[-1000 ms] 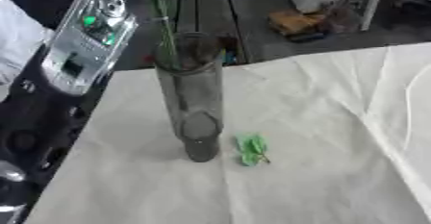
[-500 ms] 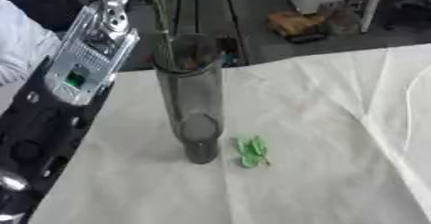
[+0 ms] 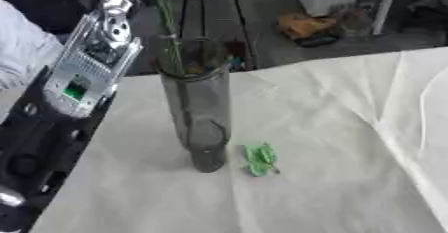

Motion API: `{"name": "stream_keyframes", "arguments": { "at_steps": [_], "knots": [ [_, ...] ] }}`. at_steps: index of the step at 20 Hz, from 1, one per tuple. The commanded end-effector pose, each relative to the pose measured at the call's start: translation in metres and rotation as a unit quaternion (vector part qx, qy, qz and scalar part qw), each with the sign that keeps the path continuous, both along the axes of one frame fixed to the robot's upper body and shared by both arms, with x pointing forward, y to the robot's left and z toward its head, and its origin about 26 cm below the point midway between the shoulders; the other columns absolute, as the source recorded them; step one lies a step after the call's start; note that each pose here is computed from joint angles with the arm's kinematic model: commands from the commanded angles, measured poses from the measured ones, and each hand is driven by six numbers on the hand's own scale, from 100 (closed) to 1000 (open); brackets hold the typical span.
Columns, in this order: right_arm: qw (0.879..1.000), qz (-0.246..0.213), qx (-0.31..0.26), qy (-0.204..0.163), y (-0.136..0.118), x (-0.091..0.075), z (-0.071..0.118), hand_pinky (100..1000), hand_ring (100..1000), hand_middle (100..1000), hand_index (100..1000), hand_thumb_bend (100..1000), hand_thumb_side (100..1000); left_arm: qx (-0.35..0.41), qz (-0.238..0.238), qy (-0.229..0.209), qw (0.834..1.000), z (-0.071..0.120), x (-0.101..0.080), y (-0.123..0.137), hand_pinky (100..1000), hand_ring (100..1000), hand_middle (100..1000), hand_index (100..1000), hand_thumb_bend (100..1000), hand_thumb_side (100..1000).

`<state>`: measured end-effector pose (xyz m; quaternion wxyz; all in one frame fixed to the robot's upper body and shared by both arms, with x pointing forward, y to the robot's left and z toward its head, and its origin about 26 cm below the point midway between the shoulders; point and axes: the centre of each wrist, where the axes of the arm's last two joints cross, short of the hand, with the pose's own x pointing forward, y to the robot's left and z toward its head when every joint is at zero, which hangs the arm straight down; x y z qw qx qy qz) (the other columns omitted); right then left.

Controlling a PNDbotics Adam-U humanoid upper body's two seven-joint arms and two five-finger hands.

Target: Arrange flowers into the vase.

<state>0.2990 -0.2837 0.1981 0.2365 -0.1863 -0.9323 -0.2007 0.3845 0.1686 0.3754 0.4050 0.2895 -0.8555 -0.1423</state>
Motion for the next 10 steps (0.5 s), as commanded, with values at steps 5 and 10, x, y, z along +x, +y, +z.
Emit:
{"name": "stream_keyframes", "arguments": {
  "at_steps": [5, 10],
  "knots": [
    [1.0, -0.002, -0.003, -0.011, -0.0019, -0.0017, 0.0073, 471, 459, 348, 646, 100, 933, -0.001, 0.002, -0.029, 1.0, 0.0085, -0.0066, 0.0053, 329, 632, 660, 527, 100, 879],
    [1.0, -0.003, -0.002, -0.009, -0.0021, -0.0018, 0.007, 471, 459, 347, 647, 100, 934, 0.019, 0.002, -0.033, 0.999, 0.0049, -0.0074, 0.0063, 351, 659, 689, 570, 100, 906]
  ]
}}
